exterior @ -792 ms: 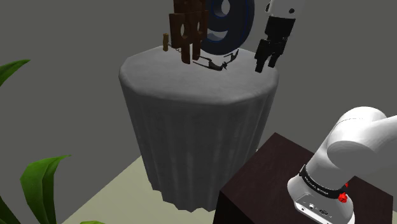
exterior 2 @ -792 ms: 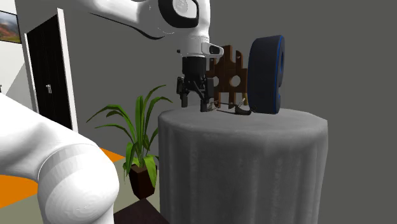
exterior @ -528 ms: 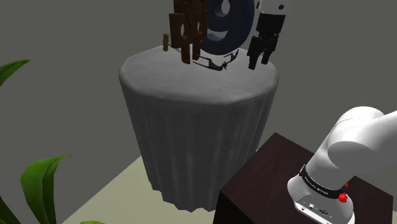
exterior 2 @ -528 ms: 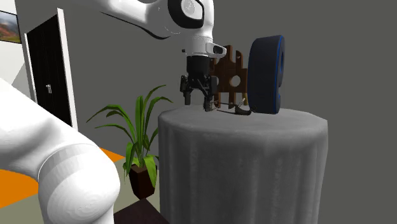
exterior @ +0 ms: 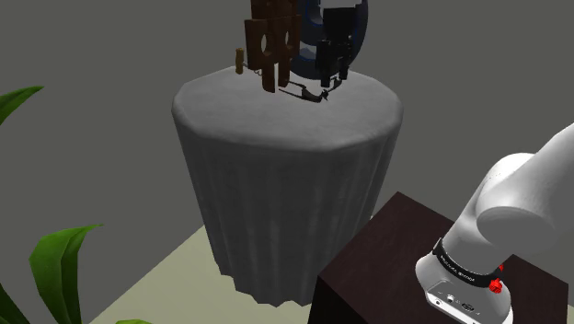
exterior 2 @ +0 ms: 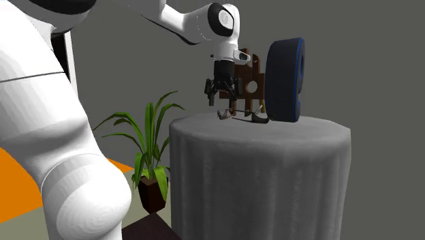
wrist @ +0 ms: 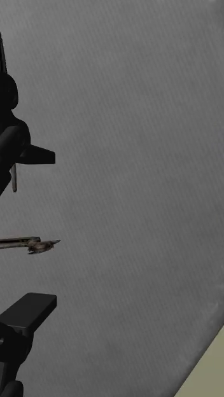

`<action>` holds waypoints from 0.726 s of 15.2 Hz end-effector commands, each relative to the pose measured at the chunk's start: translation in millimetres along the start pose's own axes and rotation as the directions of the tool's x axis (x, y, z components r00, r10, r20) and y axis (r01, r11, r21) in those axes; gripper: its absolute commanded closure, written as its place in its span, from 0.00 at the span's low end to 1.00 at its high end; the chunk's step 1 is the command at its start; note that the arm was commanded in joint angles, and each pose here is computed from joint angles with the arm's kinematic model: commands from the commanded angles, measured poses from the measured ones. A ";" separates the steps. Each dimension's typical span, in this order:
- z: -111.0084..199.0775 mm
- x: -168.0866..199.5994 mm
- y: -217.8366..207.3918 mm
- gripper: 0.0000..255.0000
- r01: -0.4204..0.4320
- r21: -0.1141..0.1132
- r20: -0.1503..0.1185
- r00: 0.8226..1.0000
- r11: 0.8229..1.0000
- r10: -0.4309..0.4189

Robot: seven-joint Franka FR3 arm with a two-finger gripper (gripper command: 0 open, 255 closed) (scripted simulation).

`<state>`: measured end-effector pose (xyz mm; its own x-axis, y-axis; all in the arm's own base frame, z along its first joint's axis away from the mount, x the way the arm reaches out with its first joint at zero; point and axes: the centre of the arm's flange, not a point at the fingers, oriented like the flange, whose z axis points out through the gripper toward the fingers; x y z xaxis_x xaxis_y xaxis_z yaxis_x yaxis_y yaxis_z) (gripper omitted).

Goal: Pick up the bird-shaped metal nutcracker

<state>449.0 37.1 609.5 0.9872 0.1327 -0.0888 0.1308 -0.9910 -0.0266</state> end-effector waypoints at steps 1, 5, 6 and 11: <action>-2.5 30.8 -8.6 0.00 0.031 -0.007 0.024 0.999 0.999 -0.031; -8.7 83.0 -29.5 0.00 0.089 -0.019 0.068 0.994 0.996 -0.087; -3.4 83.5 -29.4 0.00 0.089 -0.019 0.068 0.994 0.996 -0.087; 22.8 85.8 -28.7 0.00 0.089 -0.019 0.068 0.994 0.996 -0.087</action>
<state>527.6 77.8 584.8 0.9634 0.2189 -0.1545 0.2192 -0.9756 -0.0155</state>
